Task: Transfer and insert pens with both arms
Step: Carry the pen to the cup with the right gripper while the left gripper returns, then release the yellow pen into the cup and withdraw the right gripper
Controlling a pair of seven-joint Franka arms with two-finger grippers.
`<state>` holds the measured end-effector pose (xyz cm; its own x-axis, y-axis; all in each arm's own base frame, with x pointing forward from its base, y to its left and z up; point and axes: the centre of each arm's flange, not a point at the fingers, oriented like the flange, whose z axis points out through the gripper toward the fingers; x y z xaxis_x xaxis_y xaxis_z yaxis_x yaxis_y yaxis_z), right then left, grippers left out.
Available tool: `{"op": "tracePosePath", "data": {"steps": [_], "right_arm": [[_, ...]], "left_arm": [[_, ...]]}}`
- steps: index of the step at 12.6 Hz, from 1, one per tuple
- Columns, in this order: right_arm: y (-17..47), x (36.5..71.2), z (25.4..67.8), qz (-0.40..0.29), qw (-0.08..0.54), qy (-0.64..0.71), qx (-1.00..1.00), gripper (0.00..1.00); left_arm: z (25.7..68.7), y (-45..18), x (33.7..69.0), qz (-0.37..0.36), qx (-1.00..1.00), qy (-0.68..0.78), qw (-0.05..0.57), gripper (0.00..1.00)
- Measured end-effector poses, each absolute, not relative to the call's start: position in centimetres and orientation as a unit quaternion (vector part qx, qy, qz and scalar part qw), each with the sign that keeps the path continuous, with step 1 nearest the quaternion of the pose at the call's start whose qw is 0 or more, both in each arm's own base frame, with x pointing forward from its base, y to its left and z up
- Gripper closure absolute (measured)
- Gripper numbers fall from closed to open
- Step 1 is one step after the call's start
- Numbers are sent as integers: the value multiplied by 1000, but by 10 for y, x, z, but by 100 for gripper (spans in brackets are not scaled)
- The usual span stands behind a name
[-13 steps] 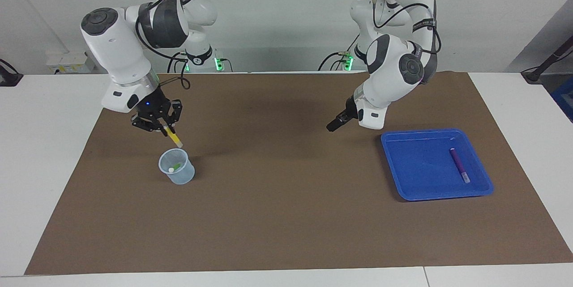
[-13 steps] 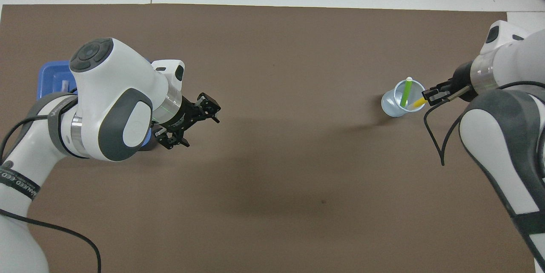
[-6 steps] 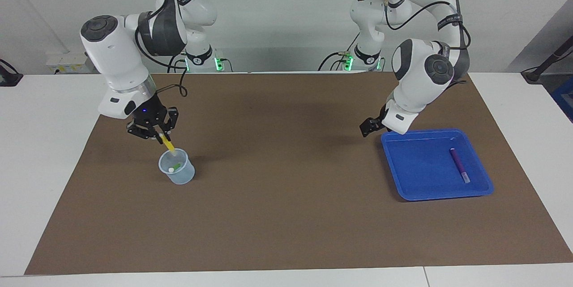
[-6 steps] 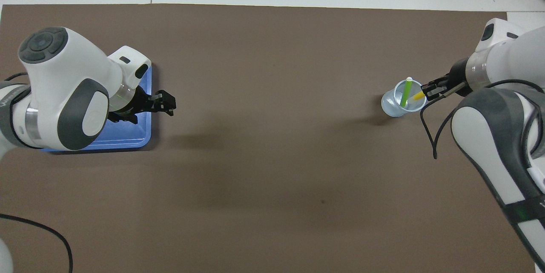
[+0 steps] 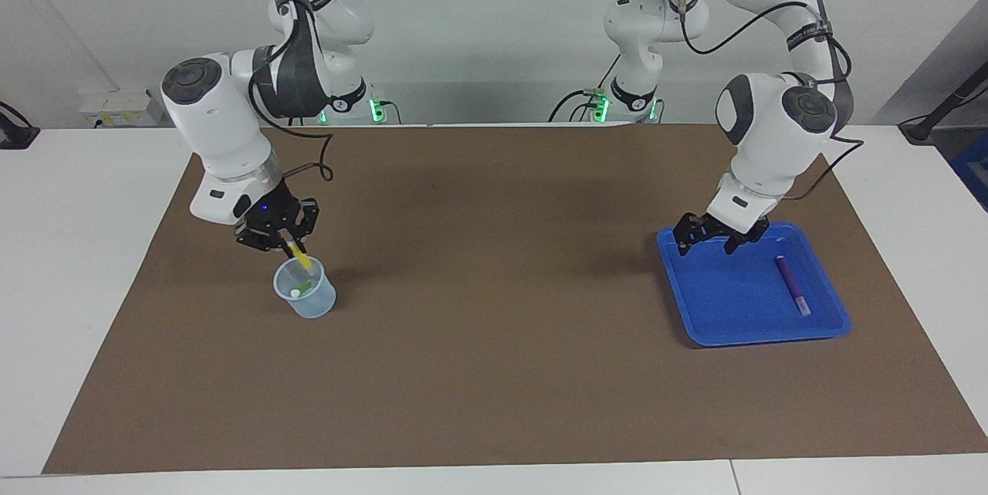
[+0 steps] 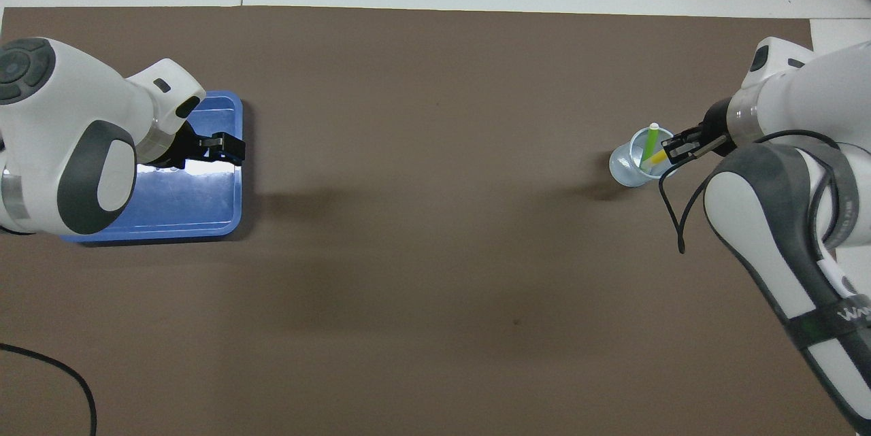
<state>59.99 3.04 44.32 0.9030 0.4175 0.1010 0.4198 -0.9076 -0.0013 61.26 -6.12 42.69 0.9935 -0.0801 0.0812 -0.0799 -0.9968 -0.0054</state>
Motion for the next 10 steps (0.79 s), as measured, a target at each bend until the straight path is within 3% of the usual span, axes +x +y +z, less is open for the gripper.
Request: {"op": "tracePosePath", "data": {"steps": [4, 8, 10], "right_arm": [[27, 592, 415, -45, 13, -176, -983, 79], [27, 592, 422, -38, 14, -149, -988, 29], [26, 594, 450, -24, 14, -146, -989, 4]], "left_arm": [[420, -12, 633, -76, -995, 51, 32, 8], [404, 26, 665, -79, -994, 61, 33, 8], [400, 29, 671, -79, -994, 61, 34, 8]]}}
